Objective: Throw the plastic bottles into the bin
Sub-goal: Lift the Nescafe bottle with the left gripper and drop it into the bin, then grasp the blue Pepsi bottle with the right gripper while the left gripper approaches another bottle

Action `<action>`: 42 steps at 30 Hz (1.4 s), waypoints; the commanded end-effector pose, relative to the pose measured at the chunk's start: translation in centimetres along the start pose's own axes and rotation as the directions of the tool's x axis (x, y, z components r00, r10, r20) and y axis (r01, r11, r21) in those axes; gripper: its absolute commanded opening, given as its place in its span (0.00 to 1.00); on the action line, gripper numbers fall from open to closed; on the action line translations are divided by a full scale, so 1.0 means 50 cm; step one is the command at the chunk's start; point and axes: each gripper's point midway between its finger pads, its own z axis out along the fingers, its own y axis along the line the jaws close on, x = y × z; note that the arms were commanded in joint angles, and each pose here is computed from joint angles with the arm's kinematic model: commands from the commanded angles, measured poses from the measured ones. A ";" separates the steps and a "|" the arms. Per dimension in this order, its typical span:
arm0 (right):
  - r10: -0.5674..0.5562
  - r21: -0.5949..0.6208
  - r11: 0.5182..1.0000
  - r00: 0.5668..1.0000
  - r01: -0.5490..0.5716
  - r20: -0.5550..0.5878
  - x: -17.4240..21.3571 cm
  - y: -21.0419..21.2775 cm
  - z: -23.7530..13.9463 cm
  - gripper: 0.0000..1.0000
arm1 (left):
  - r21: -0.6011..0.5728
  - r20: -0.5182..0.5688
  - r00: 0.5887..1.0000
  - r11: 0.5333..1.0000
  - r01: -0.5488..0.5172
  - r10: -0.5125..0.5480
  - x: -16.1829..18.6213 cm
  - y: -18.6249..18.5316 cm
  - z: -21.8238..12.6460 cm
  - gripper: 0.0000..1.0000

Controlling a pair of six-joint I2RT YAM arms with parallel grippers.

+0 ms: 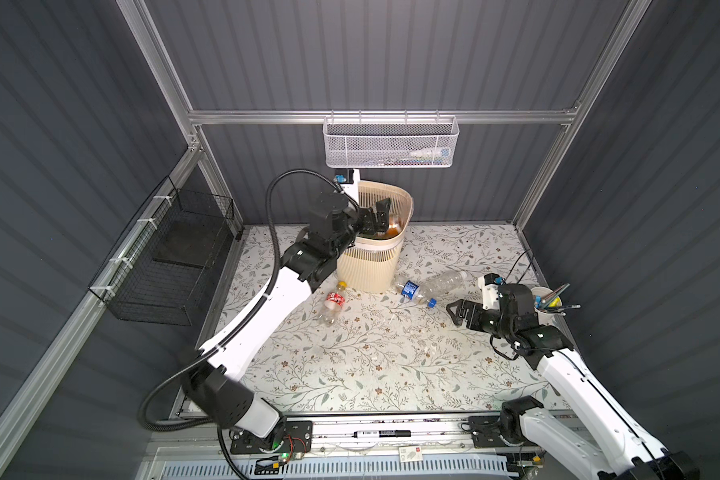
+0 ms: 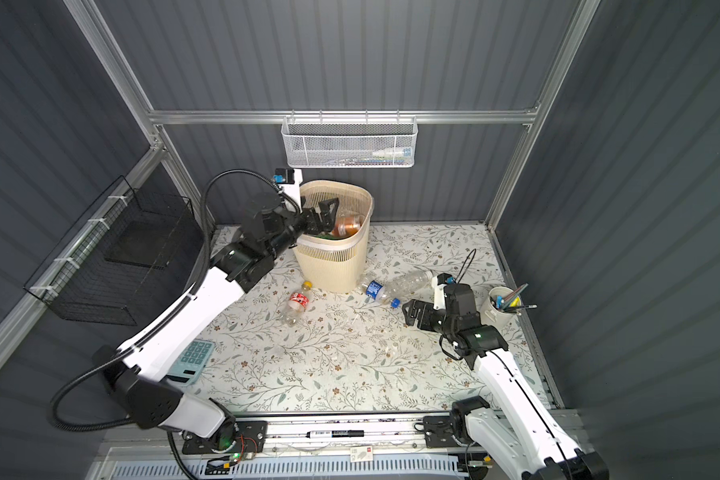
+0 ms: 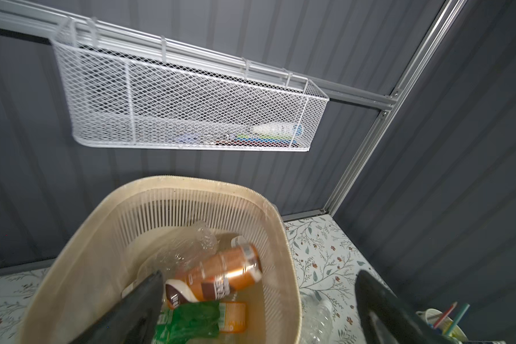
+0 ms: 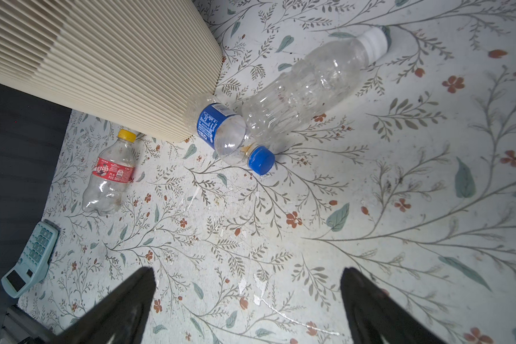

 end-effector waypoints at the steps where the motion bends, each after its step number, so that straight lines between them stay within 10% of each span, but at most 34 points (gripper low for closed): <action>1: -0.031 0.037 0.999 0.999 0.033 -0.030 0.009 -0.016 0.007 0.99 | -0.076 0.111 0.993 0.997 0.034 -0.025 -0.064 0.035 -0.086 1.00; 10: -0.250 0.099 0.961 0.964 0.258 -0.092 -0.042 0.010 0.046 0.99 | -0.438 -0.114 0.993 0.899 -0.014 -0.040 0.137 0.204 -0.199 1.00; 24: -0.612 0.047 0.754 0.726 0.655 -0.314 -0.048 0.090 0.223 0.90 | -0.686 -0.437 0.852 0.720 -0.109 -0.288 0.470 0.334 -0.307 1.00; 32: -0.706 0.039 0.652 0.626 0.757 -0.332 -0.049 0.105 0.297 0.90 | -0.662 -0.538 0.775 0.735 -0.145 -0.331 0.564 0.335 -0.299 1.00; 42: -0.709 -0.066 0.678 0.629 0.732 -0.319 -0.033 0.134 0.358 0.84 | -0.641 -0.581 0.725 0.756 -0.128 -0.370 0.619 0.328 -0.318 1.00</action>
